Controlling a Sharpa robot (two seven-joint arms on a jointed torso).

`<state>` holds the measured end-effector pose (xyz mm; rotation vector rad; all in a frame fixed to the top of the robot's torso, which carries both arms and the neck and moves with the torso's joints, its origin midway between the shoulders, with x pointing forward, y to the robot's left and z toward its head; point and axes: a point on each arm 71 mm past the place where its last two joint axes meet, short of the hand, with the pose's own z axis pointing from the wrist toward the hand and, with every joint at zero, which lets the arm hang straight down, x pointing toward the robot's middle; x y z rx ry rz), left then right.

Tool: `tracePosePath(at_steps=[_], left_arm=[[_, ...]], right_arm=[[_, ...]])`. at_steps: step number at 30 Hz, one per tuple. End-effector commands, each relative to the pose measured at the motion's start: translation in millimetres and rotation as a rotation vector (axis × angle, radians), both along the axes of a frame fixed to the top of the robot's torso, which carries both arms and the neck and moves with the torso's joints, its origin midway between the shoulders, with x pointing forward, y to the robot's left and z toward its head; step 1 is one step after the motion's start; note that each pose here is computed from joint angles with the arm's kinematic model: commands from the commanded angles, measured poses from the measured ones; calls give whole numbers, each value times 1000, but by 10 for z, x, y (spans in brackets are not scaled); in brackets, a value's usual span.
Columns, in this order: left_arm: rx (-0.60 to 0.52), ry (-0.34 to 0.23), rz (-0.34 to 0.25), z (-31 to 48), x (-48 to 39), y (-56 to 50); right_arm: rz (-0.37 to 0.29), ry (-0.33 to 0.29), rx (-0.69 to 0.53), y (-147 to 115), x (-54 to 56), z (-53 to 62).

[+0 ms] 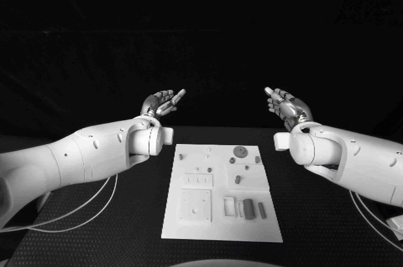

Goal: Assemble the parts on the task board

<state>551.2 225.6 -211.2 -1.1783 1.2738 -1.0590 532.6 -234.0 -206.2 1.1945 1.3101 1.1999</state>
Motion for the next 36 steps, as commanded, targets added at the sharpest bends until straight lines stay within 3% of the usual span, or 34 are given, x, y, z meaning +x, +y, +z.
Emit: tracePosePath(at_steps=[1, 7, 14, 15, 27, 36], left_arm=[[-37, 100, -77, 6, 118, -7], [-7, 124, -75, 155, 340, 94], [-1, 128, -75, 189, 382, 114], [44, 133, -149, 175, 300, 192], [109, 70, -222, 217, 182, 188], [77, 42, -306, 255, -39, 135]], right_arm=[[189, 90, 24, 55, 83, 2], [266, 137, -8, -91, 294, 137], [295, 156, -23, -151, 367, 197], [275, -92, -822, -279, 503, 219], [431, -200, -1188, -69, 469, 171], [514, -263, -1363, 69, 405, 92]])
